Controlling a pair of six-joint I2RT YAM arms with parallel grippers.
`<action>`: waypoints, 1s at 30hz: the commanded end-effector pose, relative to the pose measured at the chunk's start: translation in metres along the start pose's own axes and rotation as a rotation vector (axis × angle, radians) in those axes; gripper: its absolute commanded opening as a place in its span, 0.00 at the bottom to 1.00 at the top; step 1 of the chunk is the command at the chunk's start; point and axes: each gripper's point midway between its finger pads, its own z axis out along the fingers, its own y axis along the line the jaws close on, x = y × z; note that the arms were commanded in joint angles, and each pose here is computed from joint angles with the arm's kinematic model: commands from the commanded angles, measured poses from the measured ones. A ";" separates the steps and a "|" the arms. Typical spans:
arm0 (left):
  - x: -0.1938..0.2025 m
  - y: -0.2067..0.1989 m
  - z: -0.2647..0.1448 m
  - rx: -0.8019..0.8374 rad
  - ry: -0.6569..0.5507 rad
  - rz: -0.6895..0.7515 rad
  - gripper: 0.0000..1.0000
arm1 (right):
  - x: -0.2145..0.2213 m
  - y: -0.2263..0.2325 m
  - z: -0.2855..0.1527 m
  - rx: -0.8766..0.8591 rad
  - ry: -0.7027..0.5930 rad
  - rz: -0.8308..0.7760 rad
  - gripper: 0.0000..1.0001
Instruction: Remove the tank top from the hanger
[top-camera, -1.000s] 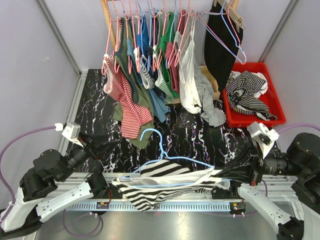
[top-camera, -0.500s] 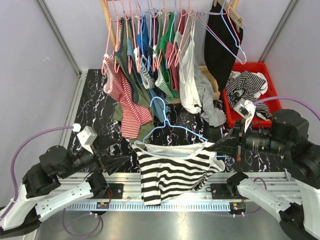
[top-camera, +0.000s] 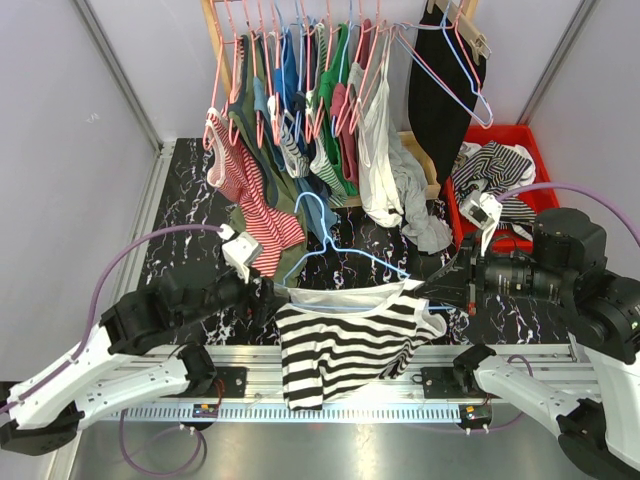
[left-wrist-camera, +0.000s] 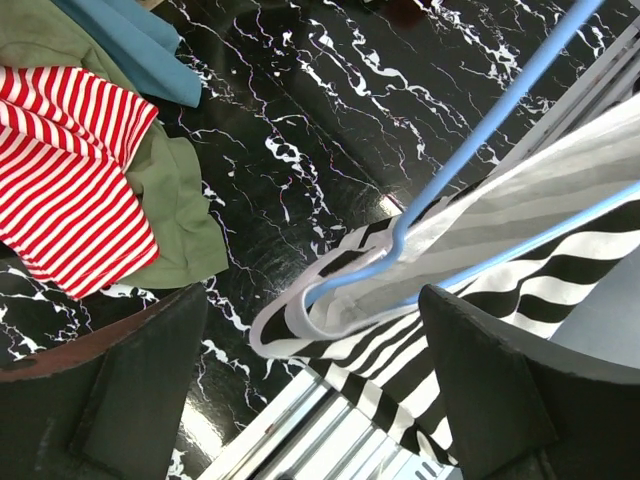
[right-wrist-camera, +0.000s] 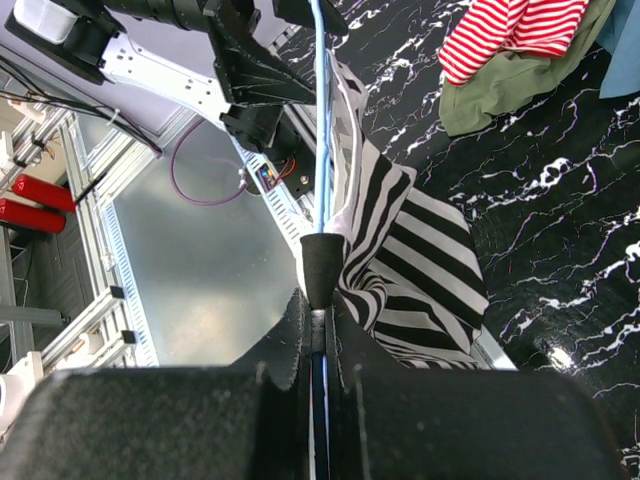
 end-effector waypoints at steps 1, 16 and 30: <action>-0.028 -0.002 -0.003 0.004 -0.104 0.017 0.85 | -0.014 0.013 -0.008 -0.039 -0.059 -0.067 0.00; -0.011 0.013 -0.008 -0.095 -0.021 -0.061 0.25 | -0.012 0.004 -0.009 0.020 -0.072 -0.081 0.00; -0.013 0.005 -0.007 -0.045 -0.056 -0.086 0.63 | -0.009 0.006 -0.010 0.010 -0.066 -0.090 0.00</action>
